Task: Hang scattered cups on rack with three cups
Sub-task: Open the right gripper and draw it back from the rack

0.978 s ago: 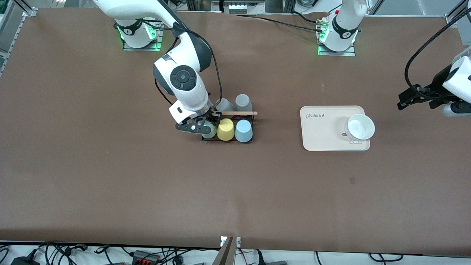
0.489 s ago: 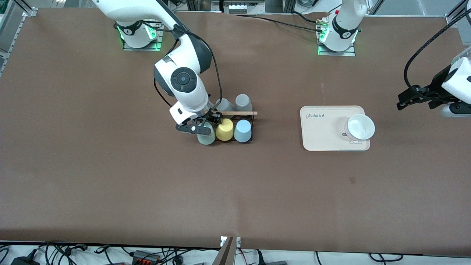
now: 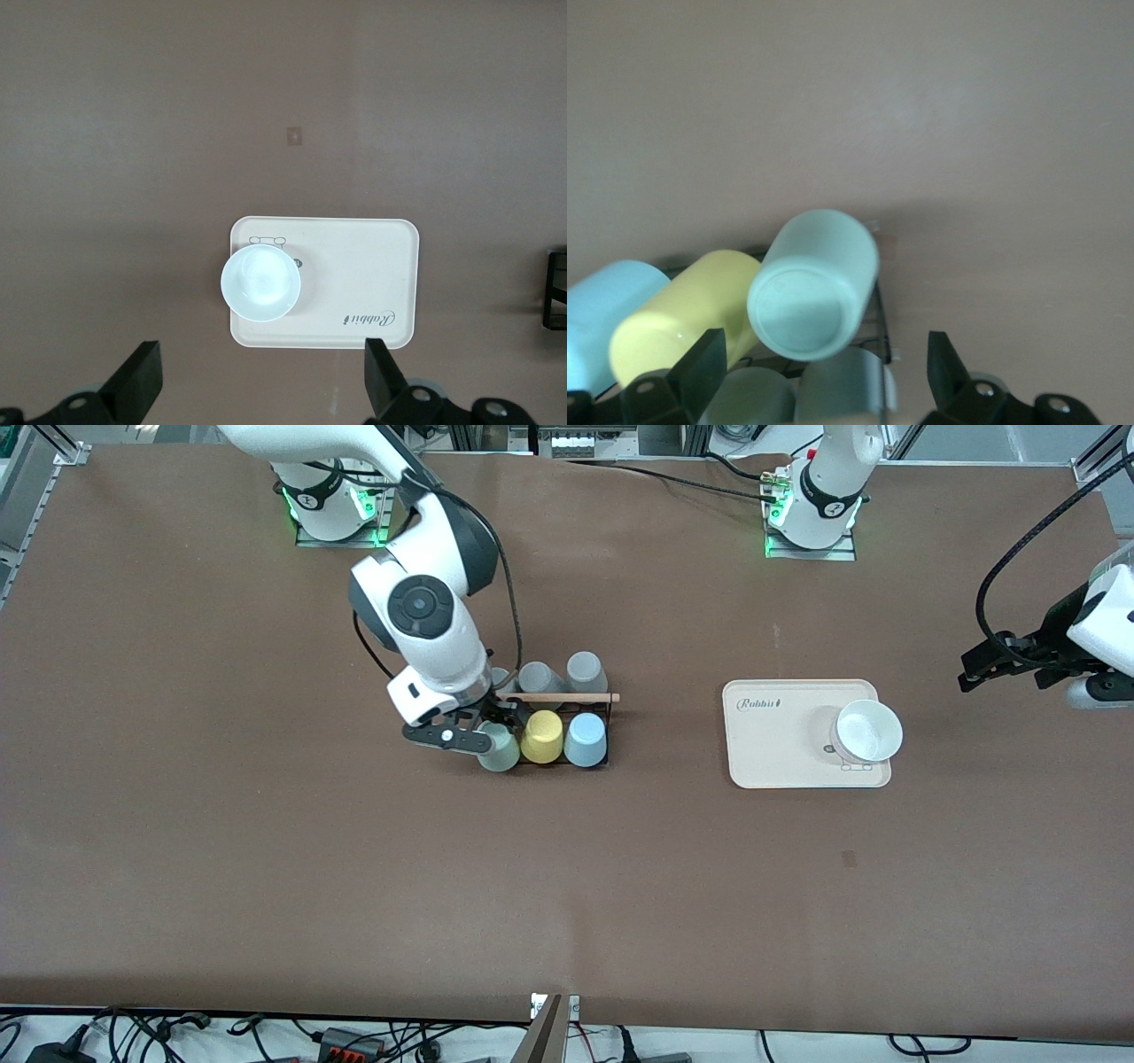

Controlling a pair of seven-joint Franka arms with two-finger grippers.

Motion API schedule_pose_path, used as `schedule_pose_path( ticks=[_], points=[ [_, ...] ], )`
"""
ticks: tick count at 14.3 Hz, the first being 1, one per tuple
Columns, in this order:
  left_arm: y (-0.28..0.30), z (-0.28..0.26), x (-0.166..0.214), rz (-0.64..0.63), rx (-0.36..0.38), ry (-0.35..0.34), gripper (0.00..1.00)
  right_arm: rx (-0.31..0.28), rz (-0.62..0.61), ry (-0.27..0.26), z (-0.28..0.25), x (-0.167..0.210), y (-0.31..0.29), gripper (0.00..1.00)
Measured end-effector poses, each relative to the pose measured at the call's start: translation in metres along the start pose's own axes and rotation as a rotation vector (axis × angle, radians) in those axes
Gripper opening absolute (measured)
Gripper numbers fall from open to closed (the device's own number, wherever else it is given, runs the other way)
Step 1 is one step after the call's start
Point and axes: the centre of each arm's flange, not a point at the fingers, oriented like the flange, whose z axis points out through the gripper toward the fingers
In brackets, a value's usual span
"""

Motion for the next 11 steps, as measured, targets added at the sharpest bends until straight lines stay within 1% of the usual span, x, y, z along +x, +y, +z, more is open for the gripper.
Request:
schedule_pose_path(
  ticks=[3,5,8,11],
  points=[
    [0.0,0.0,0.0,0.0,0.0,0.0,1.0,-0.009,0.024,0.036,-0.066,0.019,0.039,1.0],
    [0.0,0.0,0.0,0.0,0.0,0.002,1.0,-0.028,0.014,0.047,-0.102,0.037,0.08,1.0],
    [-0.001,0.0,0.0,-0.001,0.0,0.002,1.0,-0.07,-0.012,0.031,-0.141,0.072,0.161,1.0],
    [0.0,0.0,0.0,-0.001,0.0,0.002,1.0,-0.094,-0.04,0.014,-0.169,0.109,0.26,1.0]
  ],
)
